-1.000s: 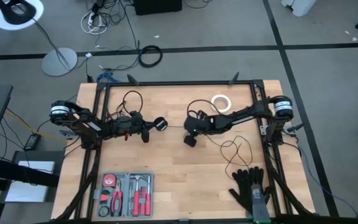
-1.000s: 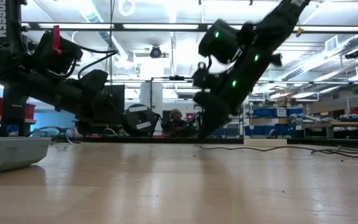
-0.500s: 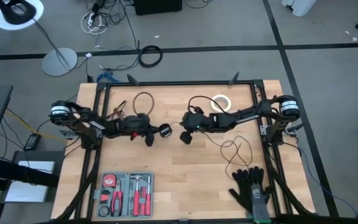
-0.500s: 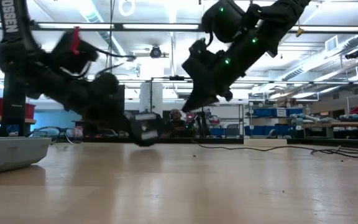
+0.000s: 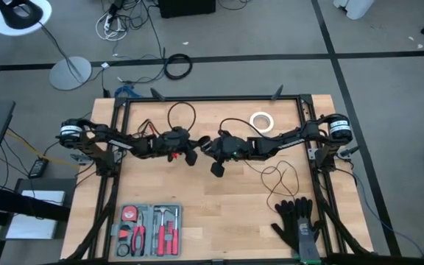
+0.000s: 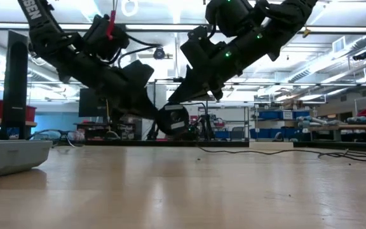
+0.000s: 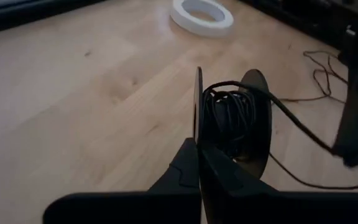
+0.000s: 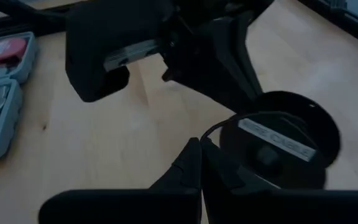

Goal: Coil cords
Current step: Coil the black wire on the black spool

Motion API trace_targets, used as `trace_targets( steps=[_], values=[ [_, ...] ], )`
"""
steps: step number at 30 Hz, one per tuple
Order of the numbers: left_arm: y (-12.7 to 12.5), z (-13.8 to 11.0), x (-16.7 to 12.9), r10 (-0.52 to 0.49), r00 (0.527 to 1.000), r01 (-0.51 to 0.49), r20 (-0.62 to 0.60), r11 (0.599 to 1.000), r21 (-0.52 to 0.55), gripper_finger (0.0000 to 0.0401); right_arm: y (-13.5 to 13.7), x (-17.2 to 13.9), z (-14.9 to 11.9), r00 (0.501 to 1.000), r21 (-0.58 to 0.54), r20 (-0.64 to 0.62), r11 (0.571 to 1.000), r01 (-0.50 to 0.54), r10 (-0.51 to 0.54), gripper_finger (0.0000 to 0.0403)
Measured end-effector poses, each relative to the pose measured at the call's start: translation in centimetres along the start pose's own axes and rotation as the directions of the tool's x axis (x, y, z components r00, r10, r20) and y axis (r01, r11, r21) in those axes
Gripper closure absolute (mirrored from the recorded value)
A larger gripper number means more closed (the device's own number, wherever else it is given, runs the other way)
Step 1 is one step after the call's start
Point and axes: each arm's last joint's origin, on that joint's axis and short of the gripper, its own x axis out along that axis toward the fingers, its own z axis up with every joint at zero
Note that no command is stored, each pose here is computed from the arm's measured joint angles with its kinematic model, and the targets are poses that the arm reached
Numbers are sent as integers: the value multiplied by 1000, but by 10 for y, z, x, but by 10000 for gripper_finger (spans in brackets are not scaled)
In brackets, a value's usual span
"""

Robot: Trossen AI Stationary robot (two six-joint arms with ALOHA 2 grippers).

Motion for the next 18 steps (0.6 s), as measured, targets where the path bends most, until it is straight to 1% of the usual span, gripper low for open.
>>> trace_targets(
  steps=[2, 5, 9, 11, 13, 15, 18],
  values=[
    [-1, 2, 0, -9, 1000, 9, 17, 1000, -4, 401, 1, 0, 0, 1000, -2, 2, 1000, -15, 15, 403],
    [-5, 8, 0, -52, 996, 54, 71, 998, -16, 401, 0, 0, 0, 1000, -4, -9, 1000, -17, 17, 403],
    [-12, 17, -2, -146, 978, 152, 146, 988, -27, 401, 0, 0, -1, 1000, -4, -16, 1000, -17, 17, 403],
    [-13, 19, -3, -180, 970, 187, 165, 982, -26, 401, 0, 0, -3, 999, -8, -34, 1000, -14, 14, 403],
    [-13, 18, -2, -190, 971, 195, 149, 980, -24, 401, -1, 0, -5, 998, -13, -55, 1000, 2, -2, 403],
    [-12, 16, -2, -178, 976, 182, 122, 983, -22, 401, -3, 0, -8, 996, -19, -87, 1000, 17, -18, 400],
    [-9, 8, -1, -130, 990, 131, 50, 991, -20, 401, -6, -1, -13, 989, -16, -144, 999, 39, -40, 393]
  ],
)
